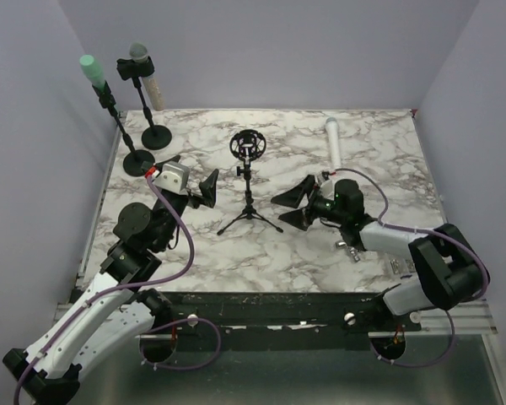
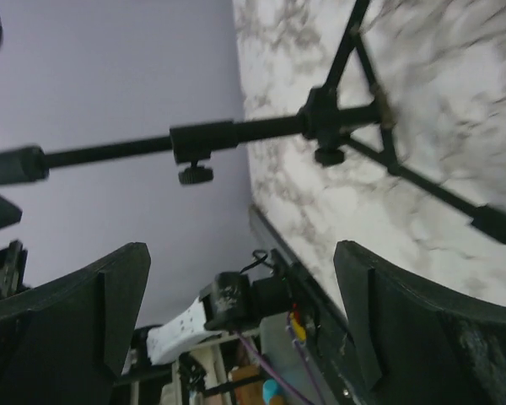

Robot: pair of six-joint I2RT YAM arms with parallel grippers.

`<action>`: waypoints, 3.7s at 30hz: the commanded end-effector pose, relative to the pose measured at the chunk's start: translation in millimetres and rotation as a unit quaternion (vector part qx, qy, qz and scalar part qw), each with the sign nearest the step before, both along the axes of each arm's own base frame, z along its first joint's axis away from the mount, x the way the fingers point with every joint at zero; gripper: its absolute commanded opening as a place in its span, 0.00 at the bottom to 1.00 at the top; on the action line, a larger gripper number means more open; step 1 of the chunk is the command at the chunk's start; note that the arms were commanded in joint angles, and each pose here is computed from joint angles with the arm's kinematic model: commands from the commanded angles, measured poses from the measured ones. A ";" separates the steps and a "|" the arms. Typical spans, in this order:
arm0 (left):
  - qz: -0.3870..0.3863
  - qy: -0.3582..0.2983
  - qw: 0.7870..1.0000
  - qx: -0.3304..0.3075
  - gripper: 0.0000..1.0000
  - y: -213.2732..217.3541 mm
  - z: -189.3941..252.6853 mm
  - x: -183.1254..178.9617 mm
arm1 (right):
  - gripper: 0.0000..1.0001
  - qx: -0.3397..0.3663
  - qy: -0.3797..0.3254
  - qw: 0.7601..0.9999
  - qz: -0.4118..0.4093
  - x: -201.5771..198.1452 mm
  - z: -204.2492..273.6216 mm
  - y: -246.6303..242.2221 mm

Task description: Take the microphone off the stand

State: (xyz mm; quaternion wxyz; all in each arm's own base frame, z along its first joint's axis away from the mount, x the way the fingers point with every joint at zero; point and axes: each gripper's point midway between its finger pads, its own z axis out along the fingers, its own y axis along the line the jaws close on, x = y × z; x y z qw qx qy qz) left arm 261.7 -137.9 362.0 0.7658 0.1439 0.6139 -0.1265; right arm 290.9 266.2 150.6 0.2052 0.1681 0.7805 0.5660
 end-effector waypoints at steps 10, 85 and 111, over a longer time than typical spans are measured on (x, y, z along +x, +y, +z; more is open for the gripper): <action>-0.019 0.005 1.000 -0.005 0.97 -6.6 0.4 -3.3 | 0.83 0.304 -0.014 0.950 0.063 -31.5 42.3 75.4; -0.019 0.007 1.000 0.006 0.97 -8.5 -1.9 -0.9 | 0.42 -0.621 -0.361 0.691 -0.080 18.3 -2.3 79.3; -0.020 0.009 1.000 0.000 0.97 -8.8 -1.8 -1.7 | 0.74 -0.397 -0.377 0.836 -0.031 2.1 32.7 82.9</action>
